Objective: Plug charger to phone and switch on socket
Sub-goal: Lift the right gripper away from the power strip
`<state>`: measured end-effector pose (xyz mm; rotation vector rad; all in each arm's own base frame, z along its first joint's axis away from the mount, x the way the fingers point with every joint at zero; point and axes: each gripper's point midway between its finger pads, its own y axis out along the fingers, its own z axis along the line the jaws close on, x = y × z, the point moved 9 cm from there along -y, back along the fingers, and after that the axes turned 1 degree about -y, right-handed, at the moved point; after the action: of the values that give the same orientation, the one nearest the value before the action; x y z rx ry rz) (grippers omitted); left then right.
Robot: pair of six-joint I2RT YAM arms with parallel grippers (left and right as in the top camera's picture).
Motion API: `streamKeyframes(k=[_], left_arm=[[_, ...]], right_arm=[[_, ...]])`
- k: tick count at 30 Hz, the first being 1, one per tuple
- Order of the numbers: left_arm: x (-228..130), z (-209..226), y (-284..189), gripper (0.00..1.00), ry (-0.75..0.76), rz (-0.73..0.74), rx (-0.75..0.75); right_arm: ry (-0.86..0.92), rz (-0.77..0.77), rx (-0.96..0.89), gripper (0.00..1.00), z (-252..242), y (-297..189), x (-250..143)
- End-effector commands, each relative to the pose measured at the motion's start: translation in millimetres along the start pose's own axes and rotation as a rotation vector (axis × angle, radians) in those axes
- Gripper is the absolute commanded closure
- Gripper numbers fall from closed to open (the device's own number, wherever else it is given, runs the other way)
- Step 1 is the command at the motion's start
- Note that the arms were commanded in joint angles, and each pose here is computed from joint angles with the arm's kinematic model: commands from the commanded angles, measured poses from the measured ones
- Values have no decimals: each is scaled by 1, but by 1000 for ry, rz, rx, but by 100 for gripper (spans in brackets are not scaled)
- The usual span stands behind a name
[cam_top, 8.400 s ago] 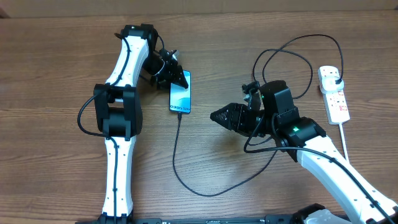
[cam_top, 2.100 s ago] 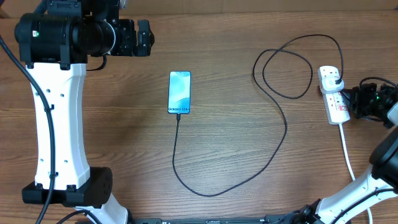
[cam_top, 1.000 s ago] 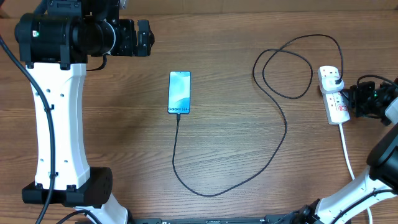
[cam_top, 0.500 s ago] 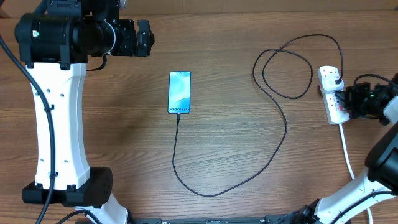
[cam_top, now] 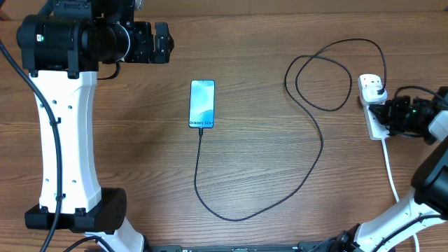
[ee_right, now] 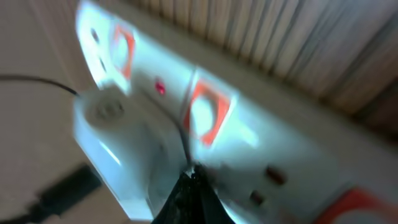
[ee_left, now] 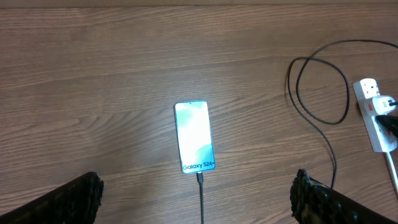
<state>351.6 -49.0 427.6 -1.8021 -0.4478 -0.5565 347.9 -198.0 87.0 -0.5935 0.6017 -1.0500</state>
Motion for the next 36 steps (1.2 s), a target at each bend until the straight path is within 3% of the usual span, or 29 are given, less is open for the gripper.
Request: streamKeyframes(k=[1, 8, 14, 25, 31, 36], left_arm=[[0, 0, 1, 0, 0, 1, 5], [0, 0, 1, 1, -1, 1, 5], [0, 0, 1, 0, 0, 1, 5], [0, 0, 1, 0, 0, 1, 5], [0, 0, 1, 0, 0, 1, 5], [0, 0, 1, 0, 0, 1, 5]], right_arm=[[57, -59, -15, 96, -23, -12, 21], [2, -157, 183, 96, -4, -86, 35], [-178, -215, 330, 96, 45, -145, 8], [-606, -348, 401, 96, 148, -212, -137], [-785, -473, 344, 96, 184, -235, -231], [-925, -481, 249, 96, 197, -243, -291]])
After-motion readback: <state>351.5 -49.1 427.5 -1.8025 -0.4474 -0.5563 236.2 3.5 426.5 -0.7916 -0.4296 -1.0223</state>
